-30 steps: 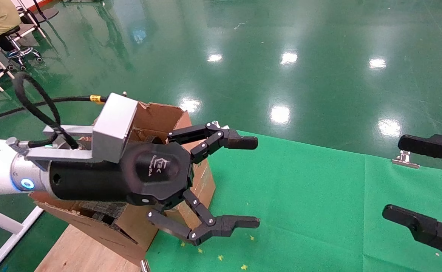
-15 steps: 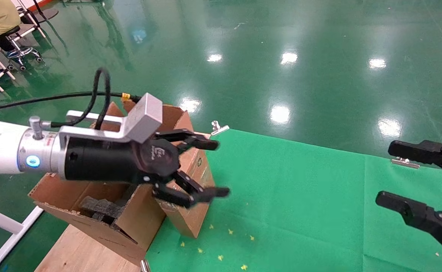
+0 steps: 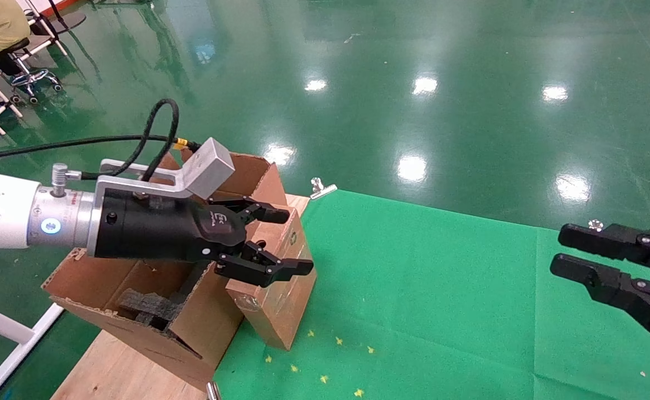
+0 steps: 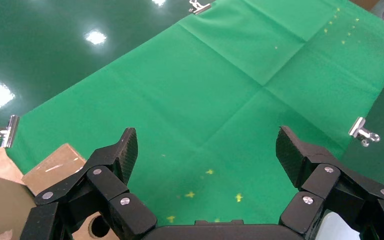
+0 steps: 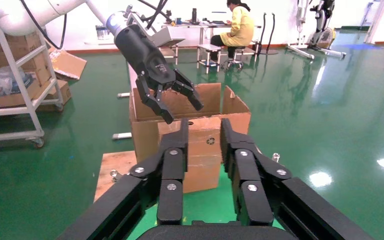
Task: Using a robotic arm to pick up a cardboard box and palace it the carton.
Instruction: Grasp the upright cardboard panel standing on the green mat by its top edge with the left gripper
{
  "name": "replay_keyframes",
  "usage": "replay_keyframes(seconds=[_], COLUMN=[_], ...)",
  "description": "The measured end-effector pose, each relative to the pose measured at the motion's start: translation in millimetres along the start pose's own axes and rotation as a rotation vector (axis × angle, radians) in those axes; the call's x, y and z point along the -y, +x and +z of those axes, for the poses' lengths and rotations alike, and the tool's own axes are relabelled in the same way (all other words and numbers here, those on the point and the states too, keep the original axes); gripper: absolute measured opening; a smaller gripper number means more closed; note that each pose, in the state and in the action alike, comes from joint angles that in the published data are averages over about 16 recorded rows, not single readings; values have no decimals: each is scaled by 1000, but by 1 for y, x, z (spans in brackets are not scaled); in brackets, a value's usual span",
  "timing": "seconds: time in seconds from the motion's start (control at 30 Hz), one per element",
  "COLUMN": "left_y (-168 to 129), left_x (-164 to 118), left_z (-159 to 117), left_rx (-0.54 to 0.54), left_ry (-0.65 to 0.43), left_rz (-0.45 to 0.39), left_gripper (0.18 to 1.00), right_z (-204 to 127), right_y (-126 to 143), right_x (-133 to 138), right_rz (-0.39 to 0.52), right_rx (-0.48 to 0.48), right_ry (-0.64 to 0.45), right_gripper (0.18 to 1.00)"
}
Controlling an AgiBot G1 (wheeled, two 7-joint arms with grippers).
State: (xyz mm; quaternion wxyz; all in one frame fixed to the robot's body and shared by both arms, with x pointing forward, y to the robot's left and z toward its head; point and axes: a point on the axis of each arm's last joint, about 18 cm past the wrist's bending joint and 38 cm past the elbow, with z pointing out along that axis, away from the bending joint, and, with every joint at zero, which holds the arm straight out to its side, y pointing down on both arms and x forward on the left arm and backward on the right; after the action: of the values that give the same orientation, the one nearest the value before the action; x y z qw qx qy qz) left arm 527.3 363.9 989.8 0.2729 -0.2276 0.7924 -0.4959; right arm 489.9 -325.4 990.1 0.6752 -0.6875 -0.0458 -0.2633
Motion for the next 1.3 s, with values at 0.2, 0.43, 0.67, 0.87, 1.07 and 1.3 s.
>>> replay_keyframes(seconds=[0.2,0.43,0.67,0.87,1.07,1.3], left_y=[-13,-29,-35,-36,-34,-34], left_x=[3,11,16,13,9,7], left_z=[3,11,23,35,44,50], left_rx=[61,168,241,262,269,276], left_ry=[-54,-152,-252,-325,-379,-415], left_rz=[-90,-243,-345,-372,-375,-366], left_gripper=[1001,1001,1001,1001,1001,1000], right_z=[0,0,0,0,0,0], right_y=[0,0,0,0,0,0], right_x=[0,0,0,0,0,0], right_rz=[0,0,0,0,0,0], right_rx=[0,0,0,0,0,0], right_ry=[0,0,0,0,0,0], right_gripper=[322,238,199,191,192,204])
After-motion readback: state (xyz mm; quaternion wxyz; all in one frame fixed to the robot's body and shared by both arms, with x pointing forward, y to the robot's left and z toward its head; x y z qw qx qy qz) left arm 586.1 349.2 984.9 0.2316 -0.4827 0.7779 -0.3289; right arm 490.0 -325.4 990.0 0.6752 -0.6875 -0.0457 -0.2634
